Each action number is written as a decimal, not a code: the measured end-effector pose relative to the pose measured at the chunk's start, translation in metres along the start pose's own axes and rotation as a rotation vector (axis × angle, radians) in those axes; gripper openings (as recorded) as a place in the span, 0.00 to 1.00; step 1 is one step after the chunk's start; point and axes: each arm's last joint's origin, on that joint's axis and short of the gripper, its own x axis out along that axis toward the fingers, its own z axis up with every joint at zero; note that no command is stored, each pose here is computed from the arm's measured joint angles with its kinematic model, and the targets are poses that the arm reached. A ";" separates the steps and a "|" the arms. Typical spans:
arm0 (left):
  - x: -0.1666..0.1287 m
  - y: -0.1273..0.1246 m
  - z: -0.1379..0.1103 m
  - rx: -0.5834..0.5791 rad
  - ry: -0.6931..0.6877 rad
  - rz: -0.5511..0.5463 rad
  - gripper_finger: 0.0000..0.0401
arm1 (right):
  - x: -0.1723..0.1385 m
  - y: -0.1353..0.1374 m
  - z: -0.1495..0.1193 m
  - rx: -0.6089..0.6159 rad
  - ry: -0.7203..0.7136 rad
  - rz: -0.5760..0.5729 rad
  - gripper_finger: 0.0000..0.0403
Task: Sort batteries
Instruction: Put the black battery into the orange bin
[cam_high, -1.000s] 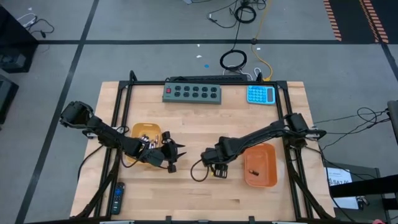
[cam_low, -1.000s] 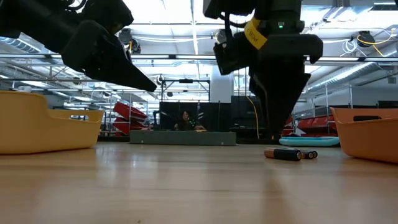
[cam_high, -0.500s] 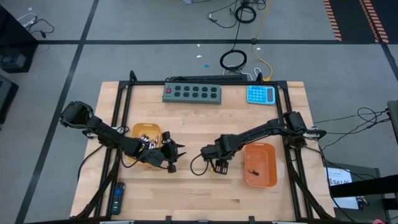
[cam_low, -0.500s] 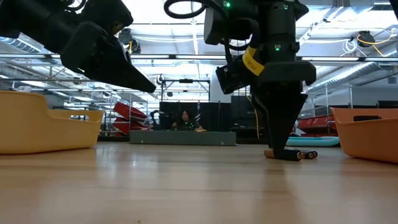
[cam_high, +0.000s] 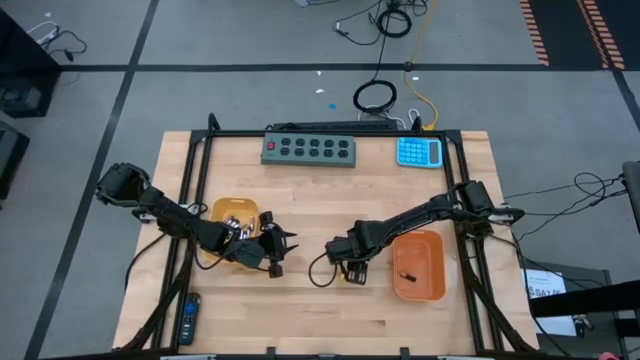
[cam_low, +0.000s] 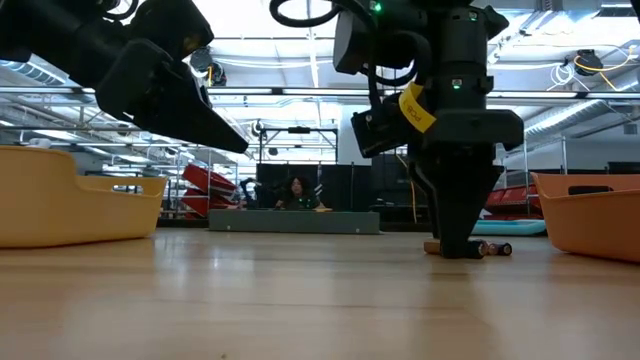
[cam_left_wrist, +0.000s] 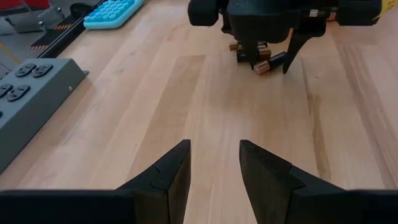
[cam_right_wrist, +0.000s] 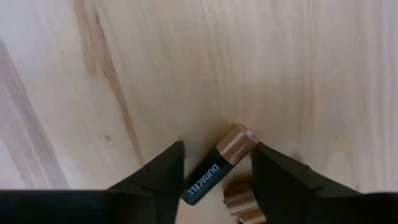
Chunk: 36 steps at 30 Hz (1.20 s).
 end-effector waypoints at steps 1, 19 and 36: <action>0.000 0.000 0.000 0.000 0.000 0.000 0.36 | 0.002 0.001 0.000 -0.003 0.000 0.002 0.41; 0.000 0.001 -0.002 -0.014 0.022 0.016 0.36 | -0.054 0.030 -0.018 0.110 -0.303 -0.082 0.05; -0.001 -0.003 -0.002 -0.102 0.024 -0.058 0.36 | -0.067 0.044 -0.128 0.358 -0.091 -0.208 0.09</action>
